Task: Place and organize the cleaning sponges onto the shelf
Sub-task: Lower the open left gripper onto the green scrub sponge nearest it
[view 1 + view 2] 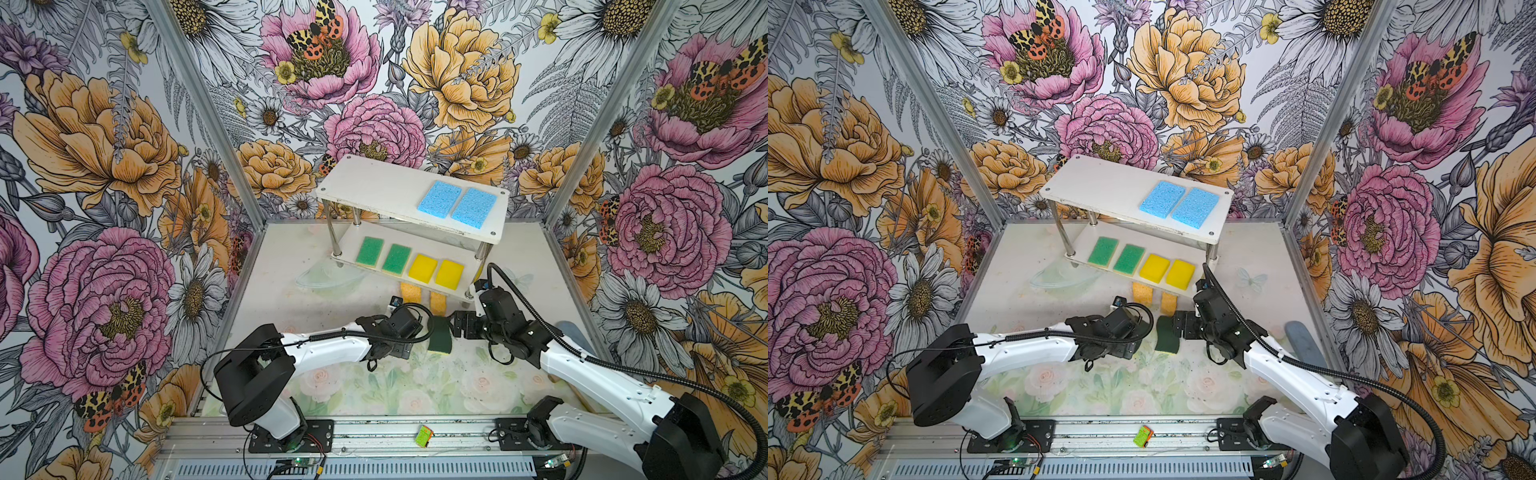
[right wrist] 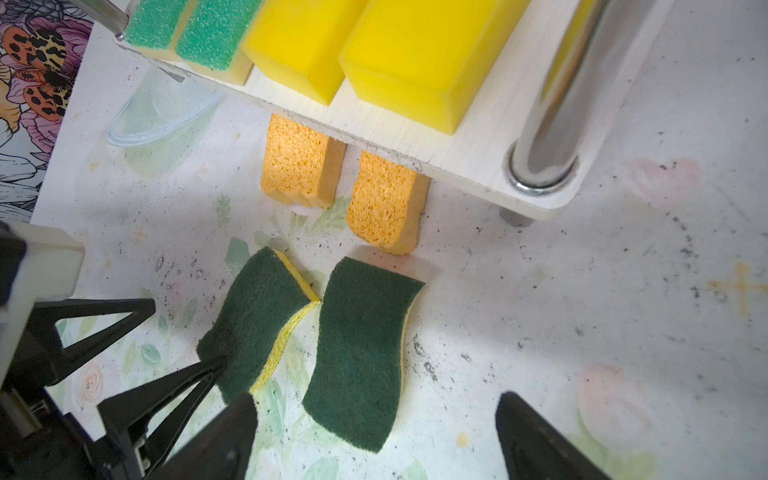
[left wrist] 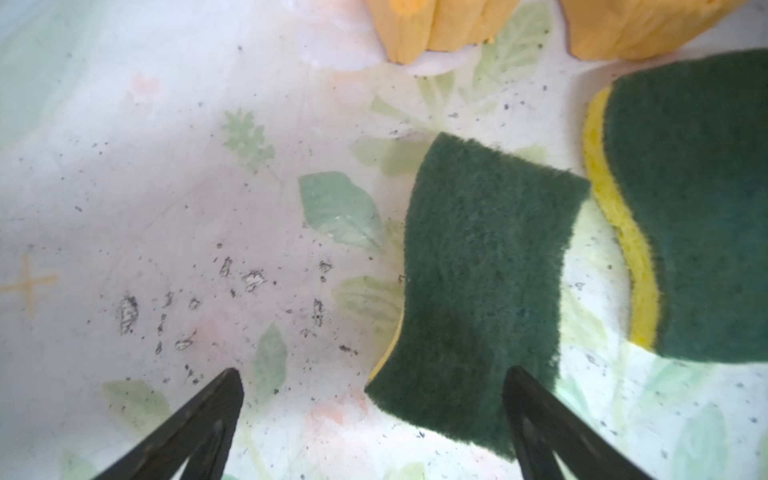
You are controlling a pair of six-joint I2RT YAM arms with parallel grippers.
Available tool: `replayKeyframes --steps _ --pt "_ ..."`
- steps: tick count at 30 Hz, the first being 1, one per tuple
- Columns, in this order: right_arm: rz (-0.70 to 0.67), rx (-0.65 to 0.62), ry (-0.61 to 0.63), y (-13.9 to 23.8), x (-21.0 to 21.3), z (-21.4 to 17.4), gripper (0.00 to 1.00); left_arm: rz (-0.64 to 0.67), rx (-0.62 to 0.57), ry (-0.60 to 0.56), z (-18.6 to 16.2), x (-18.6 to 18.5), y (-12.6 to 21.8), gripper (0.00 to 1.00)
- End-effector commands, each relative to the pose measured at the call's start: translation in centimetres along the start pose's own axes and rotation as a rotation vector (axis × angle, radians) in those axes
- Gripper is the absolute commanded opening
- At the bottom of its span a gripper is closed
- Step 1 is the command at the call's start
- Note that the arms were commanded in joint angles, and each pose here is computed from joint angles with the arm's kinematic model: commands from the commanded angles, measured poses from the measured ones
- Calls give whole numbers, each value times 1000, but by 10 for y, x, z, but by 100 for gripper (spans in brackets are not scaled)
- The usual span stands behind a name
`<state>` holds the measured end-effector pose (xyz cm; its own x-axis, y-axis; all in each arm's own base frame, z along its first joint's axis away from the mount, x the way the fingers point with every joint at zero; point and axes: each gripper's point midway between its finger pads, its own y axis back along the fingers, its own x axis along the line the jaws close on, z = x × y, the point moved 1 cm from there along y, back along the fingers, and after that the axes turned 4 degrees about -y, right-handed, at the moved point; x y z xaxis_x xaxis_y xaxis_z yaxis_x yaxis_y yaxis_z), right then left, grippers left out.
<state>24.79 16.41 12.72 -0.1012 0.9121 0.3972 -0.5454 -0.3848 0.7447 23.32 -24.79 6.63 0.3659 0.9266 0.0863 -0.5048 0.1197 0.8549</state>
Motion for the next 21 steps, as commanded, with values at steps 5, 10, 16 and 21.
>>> replayKeyframes --steps 5,10,16,21 --pt "12 -12 3 2 2 5 92 -218 -29 -116 4 -41 7 99" --pt "9 -11 2 2 2 5 92 -260 -26 -160 0 -49 8 99" --pt "7 -6 0 0 1 5 92 -268 -23 -167 -8 -51 -1 99" --pt "5 -5 -2 0 1 5 92 -244 -30 -163 -9 -46 -7 99"
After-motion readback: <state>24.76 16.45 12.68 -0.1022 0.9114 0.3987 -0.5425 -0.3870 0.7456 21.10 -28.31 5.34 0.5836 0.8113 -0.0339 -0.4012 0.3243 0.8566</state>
